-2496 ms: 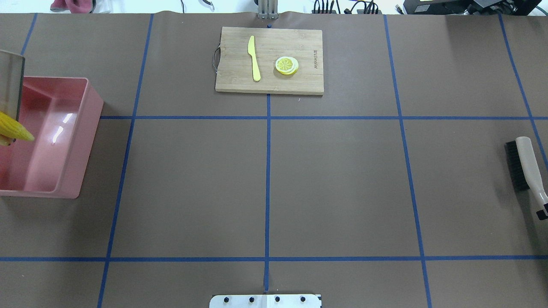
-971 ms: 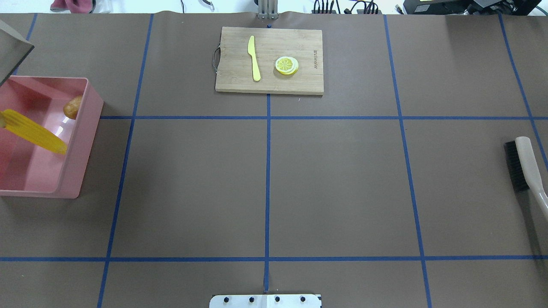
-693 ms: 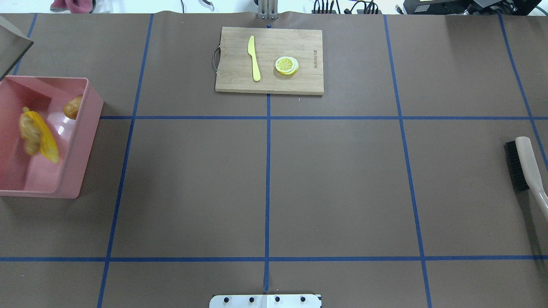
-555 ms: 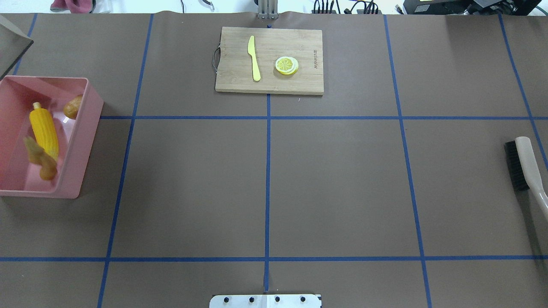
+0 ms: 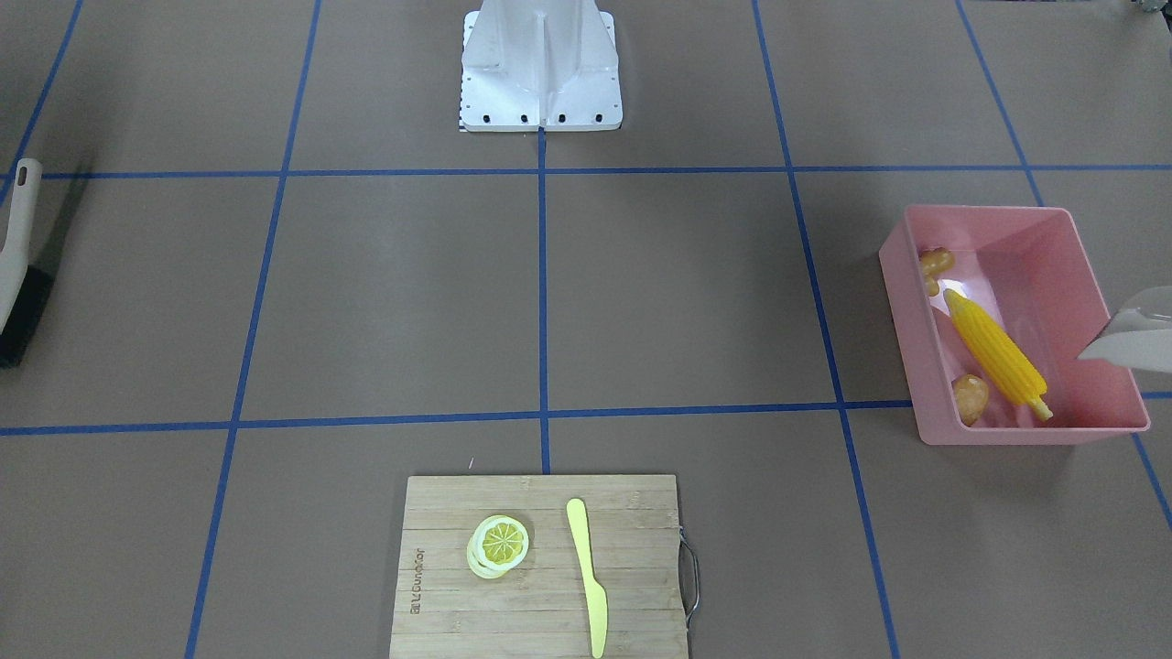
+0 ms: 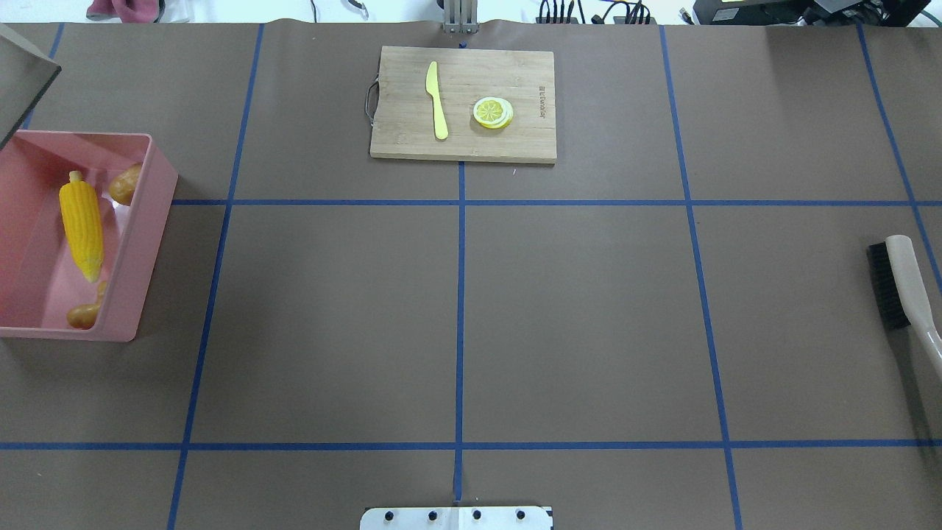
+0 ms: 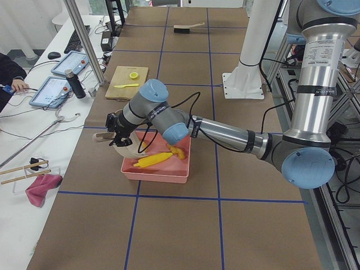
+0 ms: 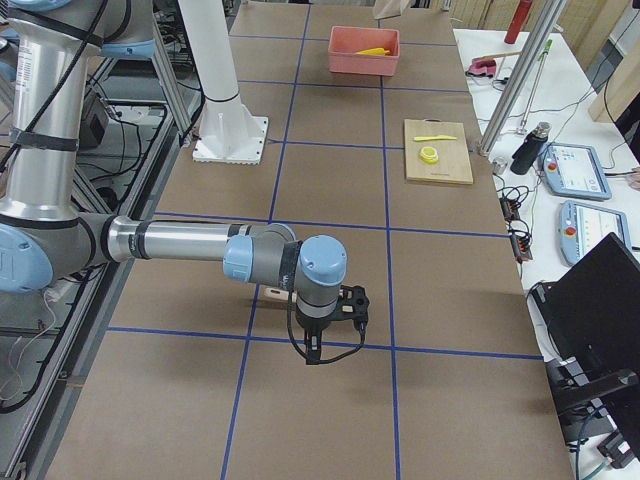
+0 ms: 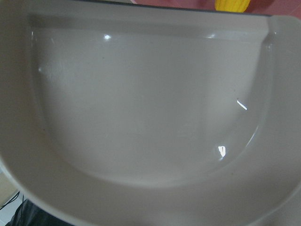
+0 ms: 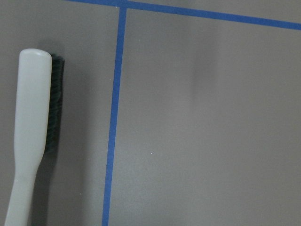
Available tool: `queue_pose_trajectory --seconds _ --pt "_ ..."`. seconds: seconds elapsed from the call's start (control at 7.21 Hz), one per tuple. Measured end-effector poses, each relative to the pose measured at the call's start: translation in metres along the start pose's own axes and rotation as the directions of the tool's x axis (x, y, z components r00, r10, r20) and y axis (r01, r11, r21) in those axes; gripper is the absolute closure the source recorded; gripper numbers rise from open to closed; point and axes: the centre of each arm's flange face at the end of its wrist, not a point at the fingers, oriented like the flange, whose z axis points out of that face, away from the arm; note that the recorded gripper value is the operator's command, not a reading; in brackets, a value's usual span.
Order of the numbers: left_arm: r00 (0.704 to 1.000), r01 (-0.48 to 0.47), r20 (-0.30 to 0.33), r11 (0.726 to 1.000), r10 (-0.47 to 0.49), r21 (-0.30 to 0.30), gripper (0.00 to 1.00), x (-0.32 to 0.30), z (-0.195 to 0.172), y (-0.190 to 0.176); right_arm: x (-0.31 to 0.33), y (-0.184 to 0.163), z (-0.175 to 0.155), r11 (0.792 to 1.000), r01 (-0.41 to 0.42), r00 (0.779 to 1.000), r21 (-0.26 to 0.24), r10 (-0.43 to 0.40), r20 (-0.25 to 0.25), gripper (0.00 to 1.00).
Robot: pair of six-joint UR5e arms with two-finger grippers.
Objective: Sweep and dump trash into bin
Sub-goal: 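Tilt the dustpan over the pink bin with the left gripper to dump items, then lower the empty dustpan back onto the table with the left gripper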
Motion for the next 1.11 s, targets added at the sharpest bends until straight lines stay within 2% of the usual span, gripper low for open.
queue_pose_trajectory --seconds 0.14,0.28,0.42,0.55,0.83,1.11 --pt "0.997 0.083 -0.014 0.996 -0.082 0.039 1.00 -0.003 0.003 -0.009 0.000 0.000 0.000 1.000 -0.001 1.000 -0.001 0.001 0.000 0.00" --pt "0.983 0.184 -0.040 0.978 -0.180 0.098 1.00 -0.009 0.011 -0.025 0.000 0.000 0.000 1.000 -0.001 1.000 -0.001 0.001 0.000 0.00" --pt "0.958 0.286 -0.071 0.946 -0.278 0.154 1.00 -0.021 0.021 -0.046 0.000 0.000 0.001 1.000 -0.001 1.000 -0.001 0.001 0.000 0.00" --pt "0.919 0.393 -0.113 0.897 -0.377 0.204 1.00 -0.037 0.032 -0.074 0.000 0.000 0.000 1.000 -0.001 1.000 -0.001 0.001 0.001 0.00" --pt "0.806 0.592 -0.238 0.759 -0.543 0.273 1.00 -0.078 0.060 -0.154 0.000 -0.001 0.000 1.000 0.001 1.000 0.001 -0.001 0.001 0.00" --pt "0.684 0.727 -0.388 0.618 -0.618 0.299 1.00 -0.115 0.081 -0.259 0.000 -0.001 0.000 1.000 0.000 1.000 0.000 0.000 0.001 0.00"
